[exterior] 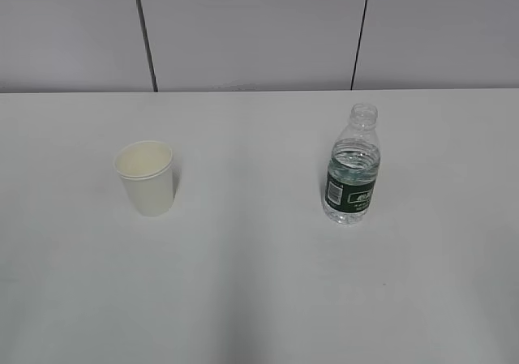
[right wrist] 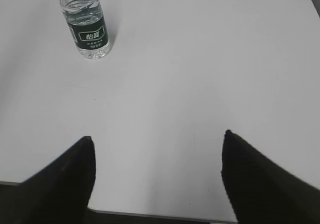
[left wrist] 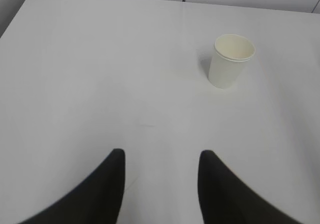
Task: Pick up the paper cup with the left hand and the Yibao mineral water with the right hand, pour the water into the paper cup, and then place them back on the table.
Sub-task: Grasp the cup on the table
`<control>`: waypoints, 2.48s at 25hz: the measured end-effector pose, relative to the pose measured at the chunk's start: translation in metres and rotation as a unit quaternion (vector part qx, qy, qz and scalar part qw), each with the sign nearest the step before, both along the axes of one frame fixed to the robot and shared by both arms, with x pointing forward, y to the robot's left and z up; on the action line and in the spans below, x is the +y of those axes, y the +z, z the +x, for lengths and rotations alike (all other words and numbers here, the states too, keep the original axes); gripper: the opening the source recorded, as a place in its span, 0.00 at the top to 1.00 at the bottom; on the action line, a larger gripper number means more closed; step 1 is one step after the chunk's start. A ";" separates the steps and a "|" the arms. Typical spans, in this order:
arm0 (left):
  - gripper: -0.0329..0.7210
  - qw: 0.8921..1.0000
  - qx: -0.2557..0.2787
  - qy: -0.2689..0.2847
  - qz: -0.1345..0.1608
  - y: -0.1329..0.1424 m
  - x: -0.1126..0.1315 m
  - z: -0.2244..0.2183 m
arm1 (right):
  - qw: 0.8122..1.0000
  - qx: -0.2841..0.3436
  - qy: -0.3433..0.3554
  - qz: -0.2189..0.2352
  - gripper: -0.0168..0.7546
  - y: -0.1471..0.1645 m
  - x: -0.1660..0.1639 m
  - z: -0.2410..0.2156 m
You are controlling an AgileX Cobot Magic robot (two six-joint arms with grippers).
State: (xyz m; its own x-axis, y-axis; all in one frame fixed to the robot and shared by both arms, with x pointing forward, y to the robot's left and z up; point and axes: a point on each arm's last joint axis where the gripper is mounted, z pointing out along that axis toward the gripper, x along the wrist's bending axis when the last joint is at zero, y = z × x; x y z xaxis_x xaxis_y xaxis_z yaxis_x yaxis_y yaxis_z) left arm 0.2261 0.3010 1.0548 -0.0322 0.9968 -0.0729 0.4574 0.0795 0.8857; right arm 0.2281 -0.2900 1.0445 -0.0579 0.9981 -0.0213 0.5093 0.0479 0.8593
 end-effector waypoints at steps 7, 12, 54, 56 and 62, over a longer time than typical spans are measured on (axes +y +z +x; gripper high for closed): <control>0.55 1.000 0.000 -0.001 -0.001 0.000 0.000 0.000 | 1.000 0.000 0.000 0.000 0.23 0.000 0.000 0.000; 0.55 1.000 0.000 -0.001 -0.001 0.000 0.000 0.000 | 1.000 0.000 0.000 0.000 0.23 0.000 0.000 0.000; 0.22 0.993 -0.098 -0.062 -0.025 0.040 -0.012 0.053 | 1.000 0.000 0.000 0.000 0.23 0.000 0.000 0.000; 0.22 0.995 -0.078 -0.064 -0.019 0.039 -0.012 0.065 | 1.000 0.000 0.000 0.000 0.23 0.000 0.000 0.000; 0.22 0.997 -0.049 -0.058 -0.018 0.037 -0.011 0.096 | 1.000 0.000 0.000 0.000 0.23 0.000 0.000 0.000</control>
